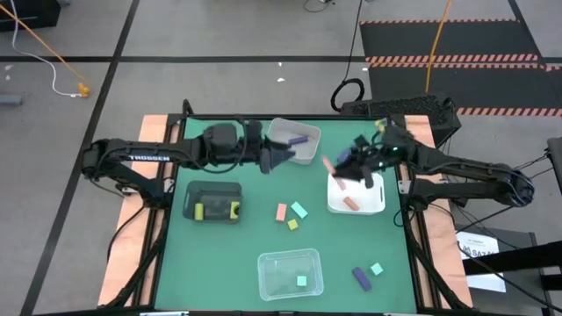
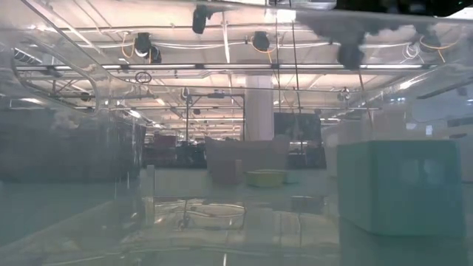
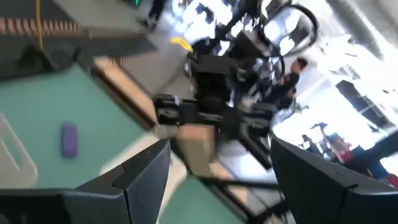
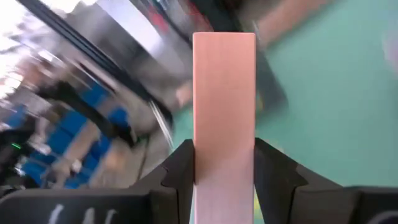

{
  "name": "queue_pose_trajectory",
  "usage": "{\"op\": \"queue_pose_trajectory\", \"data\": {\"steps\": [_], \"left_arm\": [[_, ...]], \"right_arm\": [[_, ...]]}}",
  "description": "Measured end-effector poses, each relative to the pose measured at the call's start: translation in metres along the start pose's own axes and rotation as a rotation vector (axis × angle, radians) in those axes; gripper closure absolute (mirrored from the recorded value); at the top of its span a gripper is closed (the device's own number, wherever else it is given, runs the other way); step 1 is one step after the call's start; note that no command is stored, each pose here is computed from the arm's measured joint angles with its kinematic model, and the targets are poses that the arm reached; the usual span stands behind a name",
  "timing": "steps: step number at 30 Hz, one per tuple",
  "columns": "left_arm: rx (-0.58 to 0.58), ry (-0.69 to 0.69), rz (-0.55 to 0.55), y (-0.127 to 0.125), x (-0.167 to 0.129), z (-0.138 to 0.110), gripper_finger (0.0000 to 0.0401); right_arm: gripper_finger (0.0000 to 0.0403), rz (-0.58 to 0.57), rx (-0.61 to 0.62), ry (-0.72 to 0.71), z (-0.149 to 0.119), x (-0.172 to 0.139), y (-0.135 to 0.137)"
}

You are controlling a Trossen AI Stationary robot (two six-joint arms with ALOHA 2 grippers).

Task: Sort & place blocks by color
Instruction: Put the right pink block into the white bin

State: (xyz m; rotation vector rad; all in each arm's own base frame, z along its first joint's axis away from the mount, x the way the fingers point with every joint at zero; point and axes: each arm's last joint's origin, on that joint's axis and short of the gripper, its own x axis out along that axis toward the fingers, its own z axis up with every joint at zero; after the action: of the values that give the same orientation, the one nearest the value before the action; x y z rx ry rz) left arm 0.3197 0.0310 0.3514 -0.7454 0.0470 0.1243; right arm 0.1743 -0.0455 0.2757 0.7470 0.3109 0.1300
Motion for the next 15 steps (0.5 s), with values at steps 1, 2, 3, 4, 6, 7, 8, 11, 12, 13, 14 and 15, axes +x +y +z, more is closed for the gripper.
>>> {"op": "queue_pose_trajectory", "data": {"steps": [1,2,3,4,6,7,8,11,12,13,14,15], "left_arm": [[-0.004,0.028,0.005,-0.002,0.000,-0.005,0.0128],[-0.011,0.055,0.009,-0.004,0.000,-0.010,0.0128],[-0.020,0.086,0.017,-0.006,-0.001,-0.015,0.0128],[-0.026,0.116,0.026,-0.008,-0.001,-0.021,0.0128],[-0.037,0.164,0.064,-0.012,-0.003,-0.033,0.0128],[-0.039,0.183,0.088,-0.014,-0.004,-0.038,0.0128],[-0.046,0.201,0.112,-0.015,-0.005,-0.043,0.0128],[-0.071,0.261,0.174,-0.017,-0.005,-0.061,0.0128],[-0.079,0.286,0.189,-0.018,-0.004,-0.066,0.0128],[-0.090,0.306,0.200,-0.018,-0.002,-0.073,0.0128],[-0.099,0.322,0.208,-0.017,0.001,-0.079,0.0128],[-0.109,0.338,0.217,-0.017,0.004,-0.085,0.0128]], "right_arm": [[0.0292,-0.043,0.045,0.068,-0.008,0.000,-0.004],[0.0292,-0.090,0.079,0.132,-0.016,-0.001,-0.008],[0.0292,-0.141,0.107,0.190,-0.023,-0.002,-0.011],[0.0292,-0.200,0.129,0.239,-0.030,-0.004,-0.014],[0.0292,-0.329,0.155,0.331,-0.042,-0.009,-0.020],[0.0292,-0.396,0.163,0.377,-0.048,-0.012,-0.023],[0.0292,-0.455,0.171,0.422,-0.054,-0.015,-0.025],[0.0292,-0.597,0.186,0.536,-0.067,-0.023,-0.028],[0.0292,-0.632,0.180,0.567,-0.070,-0.026,-0.028],[0.0292,-0.660,0.174,0.590,-0.073,-0.027,-0.028],[0.0292,-0.682,0.167,0.602,-0.074,-0.028,-0.028],[0.0292,-0.700,0.158,0.608,-0.075,-0.029,-0.028]]}}
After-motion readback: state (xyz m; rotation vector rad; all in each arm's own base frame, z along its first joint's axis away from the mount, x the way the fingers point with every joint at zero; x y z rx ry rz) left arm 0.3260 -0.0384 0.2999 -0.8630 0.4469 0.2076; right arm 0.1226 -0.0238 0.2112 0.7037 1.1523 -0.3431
